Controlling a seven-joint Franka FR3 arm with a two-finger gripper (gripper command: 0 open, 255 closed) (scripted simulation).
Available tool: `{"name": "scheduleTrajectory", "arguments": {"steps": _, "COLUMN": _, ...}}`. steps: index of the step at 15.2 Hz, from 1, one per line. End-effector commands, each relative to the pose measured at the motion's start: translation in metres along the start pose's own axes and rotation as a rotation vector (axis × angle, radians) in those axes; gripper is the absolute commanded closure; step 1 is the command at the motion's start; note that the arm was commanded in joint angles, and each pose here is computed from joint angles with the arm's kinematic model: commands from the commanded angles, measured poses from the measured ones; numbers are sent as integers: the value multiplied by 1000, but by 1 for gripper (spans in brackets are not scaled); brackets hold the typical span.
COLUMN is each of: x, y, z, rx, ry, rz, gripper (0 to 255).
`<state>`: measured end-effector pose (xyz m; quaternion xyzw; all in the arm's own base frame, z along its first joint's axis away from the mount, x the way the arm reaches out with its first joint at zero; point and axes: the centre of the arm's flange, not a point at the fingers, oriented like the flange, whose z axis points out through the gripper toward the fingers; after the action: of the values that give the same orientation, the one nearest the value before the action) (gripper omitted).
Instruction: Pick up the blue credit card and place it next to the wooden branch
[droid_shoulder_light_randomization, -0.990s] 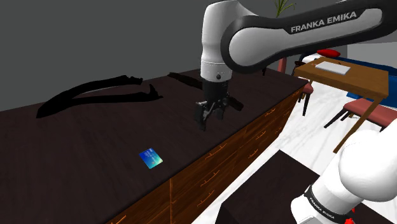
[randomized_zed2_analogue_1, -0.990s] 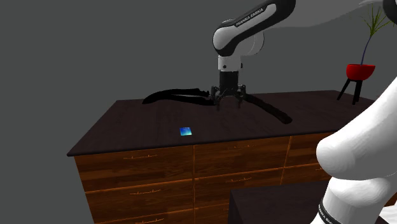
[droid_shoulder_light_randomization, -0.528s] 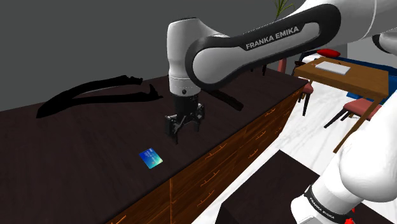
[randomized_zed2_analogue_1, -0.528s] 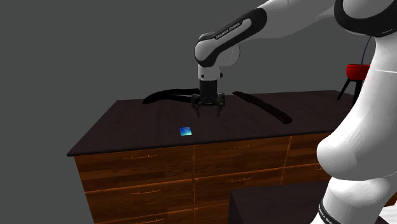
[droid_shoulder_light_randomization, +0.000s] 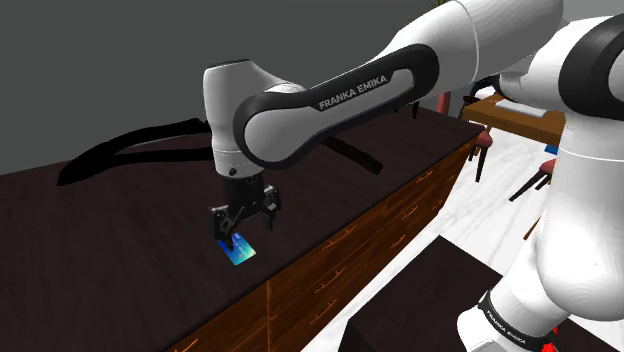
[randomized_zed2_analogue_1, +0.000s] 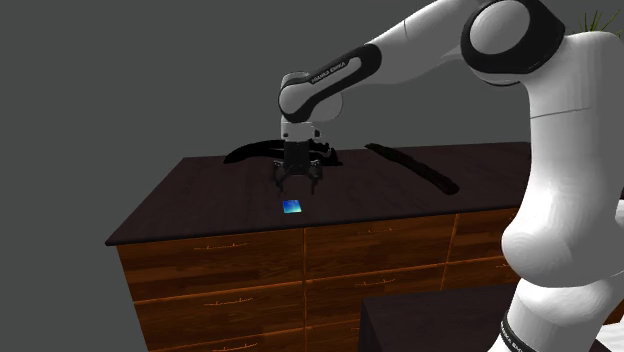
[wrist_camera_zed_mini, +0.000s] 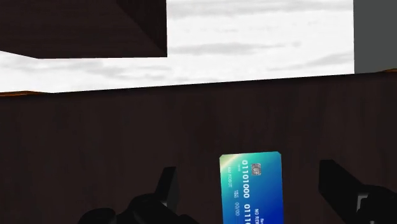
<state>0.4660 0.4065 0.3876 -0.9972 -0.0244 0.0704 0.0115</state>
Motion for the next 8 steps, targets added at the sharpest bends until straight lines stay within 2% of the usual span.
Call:
{"name": "scheduleTrajectory", "arguments": {"steps": 1, "x": 8, "y": -11, "z": 11, "rx": 3, "ry": -5, "rz": 7, "gripper": 0}}
{"name": "scheduleTrajectory", "arguments": {"steps": 8, "x": 8, "y": -12, "z": 51, "rx": 3, "ry": -5, "rz": 7, "gripper": 0}}
